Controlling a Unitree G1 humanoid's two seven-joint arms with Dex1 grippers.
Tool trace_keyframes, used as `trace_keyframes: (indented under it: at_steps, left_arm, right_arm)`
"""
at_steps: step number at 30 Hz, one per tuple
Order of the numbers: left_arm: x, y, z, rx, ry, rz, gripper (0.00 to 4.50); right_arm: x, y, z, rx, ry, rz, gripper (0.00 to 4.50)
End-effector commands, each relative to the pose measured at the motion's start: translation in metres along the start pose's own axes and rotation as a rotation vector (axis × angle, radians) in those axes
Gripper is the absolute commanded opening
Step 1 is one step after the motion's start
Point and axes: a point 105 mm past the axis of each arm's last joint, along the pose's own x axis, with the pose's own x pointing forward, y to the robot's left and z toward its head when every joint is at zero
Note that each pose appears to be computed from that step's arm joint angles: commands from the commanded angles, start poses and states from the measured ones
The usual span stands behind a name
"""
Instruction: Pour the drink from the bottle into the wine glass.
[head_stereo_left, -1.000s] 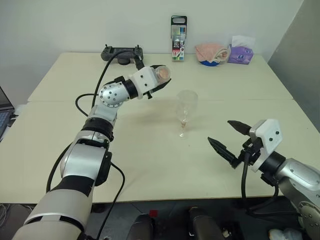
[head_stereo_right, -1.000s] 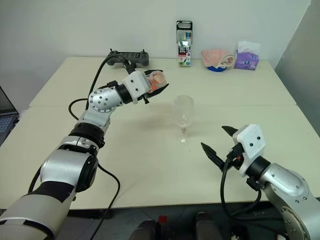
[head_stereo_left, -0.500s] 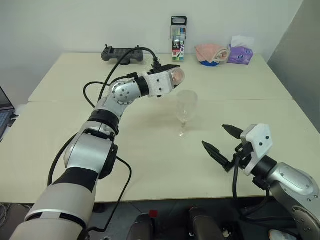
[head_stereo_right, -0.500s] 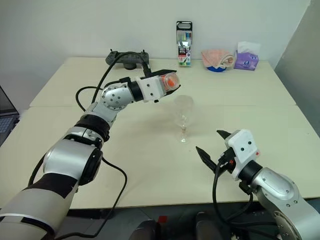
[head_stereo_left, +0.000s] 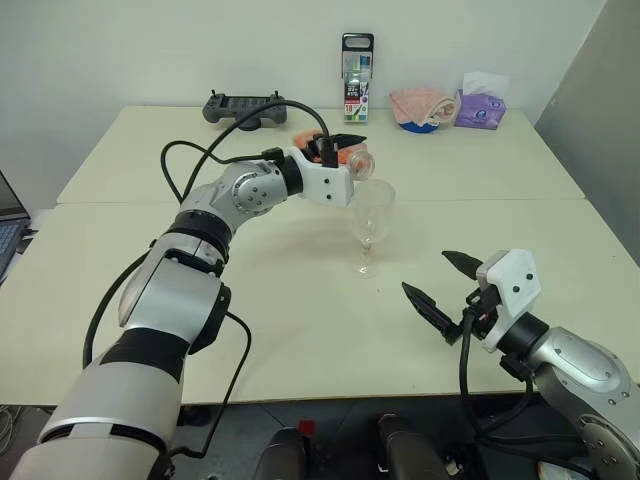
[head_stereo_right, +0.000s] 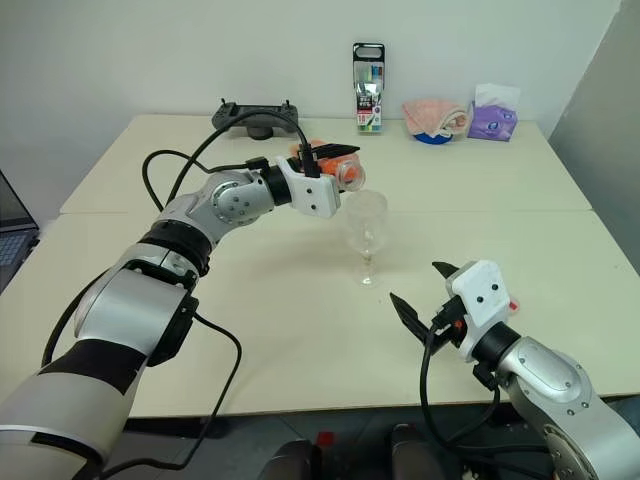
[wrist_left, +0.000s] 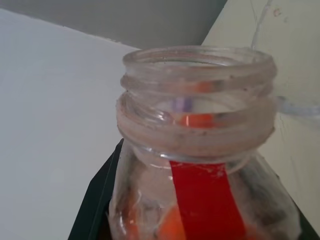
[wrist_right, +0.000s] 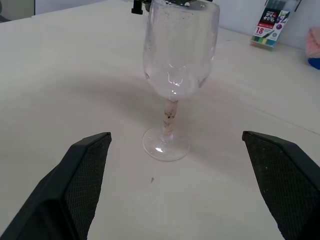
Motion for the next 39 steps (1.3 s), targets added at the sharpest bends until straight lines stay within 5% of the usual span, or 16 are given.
trace_keyframes:
  at_steps: [1,39]
  left_arm:
    - [0.005,0.030,0.008,0.089,-0.021,0.088,1.77]
    - [0.009,0.032,0.005,0.325,-0.003,0.064,1.76]
  right_arm:
    - [-0.004,0.010,0.023,-0.065,-0.084,0.028,4.50]
    - [0.006,0.010,0.039,-0.084,-0.131,0.040,4.50]
